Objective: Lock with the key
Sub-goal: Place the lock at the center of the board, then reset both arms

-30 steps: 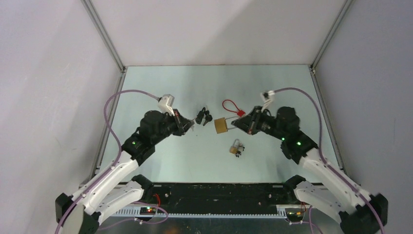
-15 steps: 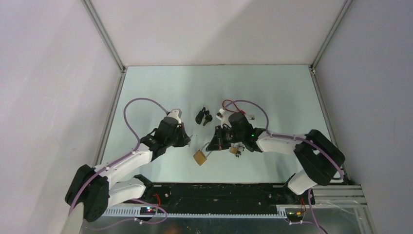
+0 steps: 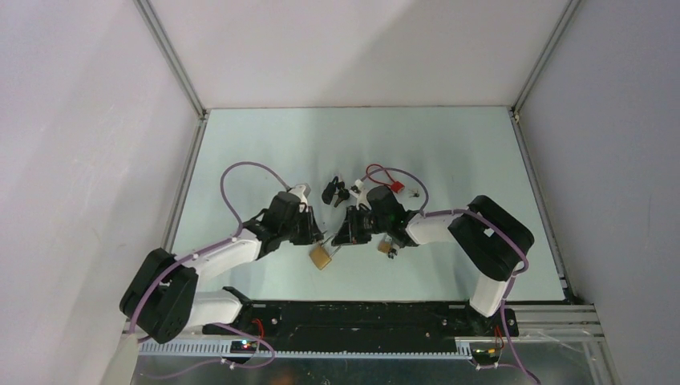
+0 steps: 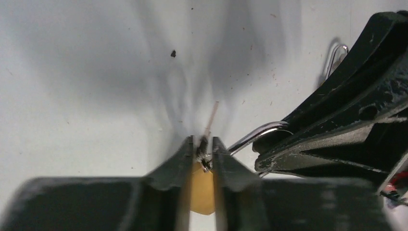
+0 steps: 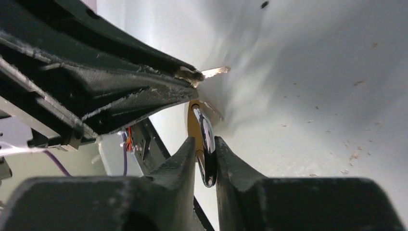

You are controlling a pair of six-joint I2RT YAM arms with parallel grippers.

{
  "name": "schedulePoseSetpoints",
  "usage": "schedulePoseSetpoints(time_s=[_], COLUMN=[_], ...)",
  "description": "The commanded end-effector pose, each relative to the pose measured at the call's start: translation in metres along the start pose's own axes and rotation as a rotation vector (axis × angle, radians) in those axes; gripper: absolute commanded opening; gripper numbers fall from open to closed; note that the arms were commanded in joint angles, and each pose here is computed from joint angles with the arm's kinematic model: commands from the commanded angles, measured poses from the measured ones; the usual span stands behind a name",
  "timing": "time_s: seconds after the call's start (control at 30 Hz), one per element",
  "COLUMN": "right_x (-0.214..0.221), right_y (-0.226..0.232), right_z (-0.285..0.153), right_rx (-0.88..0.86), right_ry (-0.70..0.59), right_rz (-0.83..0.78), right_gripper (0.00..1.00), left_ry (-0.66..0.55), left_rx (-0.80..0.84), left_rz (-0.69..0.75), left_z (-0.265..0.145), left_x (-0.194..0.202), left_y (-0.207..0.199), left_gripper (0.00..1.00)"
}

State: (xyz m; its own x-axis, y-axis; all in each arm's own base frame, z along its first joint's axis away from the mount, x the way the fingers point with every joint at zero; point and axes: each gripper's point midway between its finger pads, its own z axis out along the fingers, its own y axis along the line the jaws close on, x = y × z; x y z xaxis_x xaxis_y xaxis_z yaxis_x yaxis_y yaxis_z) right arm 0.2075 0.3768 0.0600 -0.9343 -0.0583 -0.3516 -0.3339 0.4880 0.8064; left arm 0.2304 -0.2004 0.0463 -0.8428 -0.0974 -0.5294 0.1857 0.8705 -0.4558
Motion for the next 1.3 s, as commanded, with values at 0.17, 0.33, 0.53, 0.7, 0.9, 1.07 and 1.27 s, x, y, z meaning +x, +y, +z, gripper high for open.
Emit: schedulePoseSetpoints(time_s=[0.17, 0.33, 0.53, 0.7, 0.9, 1.07, 1.27], right_x=[-0.04, -0.053, -0.084, -0.108, -0.12, -0.103, -0.074], right_y=[-0.013, -0.033, -0.034, -0.042, -0.054, -0.052, -0.031], right_z=[-0.009, -0.033, -0.094, -0.174, -0.282, -0.366, -0.43], right_rx=[0.15, 0.316, 0.469, 0.584, 0.757, 0.905, 0.944], right_ry=[-0.159, -0.235, -0.4, -0.576, -0.839, -1.068, -1.311], right_rz=[-0.055, -0.051, -0.092, -0.078, -0.002, 0.087, 0.126], right_gripper=[0.58, 0.74, 0.87, 0.99, 1.0, 0.99, 0.99], left_ry=[-0.084, -0.126, -0.223, -0.379, -0.601, -0.753, -0.841], left_rx=[-0.089, -0.221, -0.248, -0.242, -0.252, -0.252, -0.243], left_rz=[0.012, 0.023, 0.035, 0.025, -0.036, -0.061, -0.097], left_z=[-0.007, -0.02, -0.051, -0.093, -0.149, -0.191, -0.216], left_x=[-0.028, -0.043, -0.066, -0.091, -0.117, -0.127, -0.125], left_y=[0.009, 0.026, 0.022, 0.015, 0.016, 0.02, 0.025], left_gripper=[0.7, 0.85, 0.98, 1.0, 1.0, 1.0, 1.0])
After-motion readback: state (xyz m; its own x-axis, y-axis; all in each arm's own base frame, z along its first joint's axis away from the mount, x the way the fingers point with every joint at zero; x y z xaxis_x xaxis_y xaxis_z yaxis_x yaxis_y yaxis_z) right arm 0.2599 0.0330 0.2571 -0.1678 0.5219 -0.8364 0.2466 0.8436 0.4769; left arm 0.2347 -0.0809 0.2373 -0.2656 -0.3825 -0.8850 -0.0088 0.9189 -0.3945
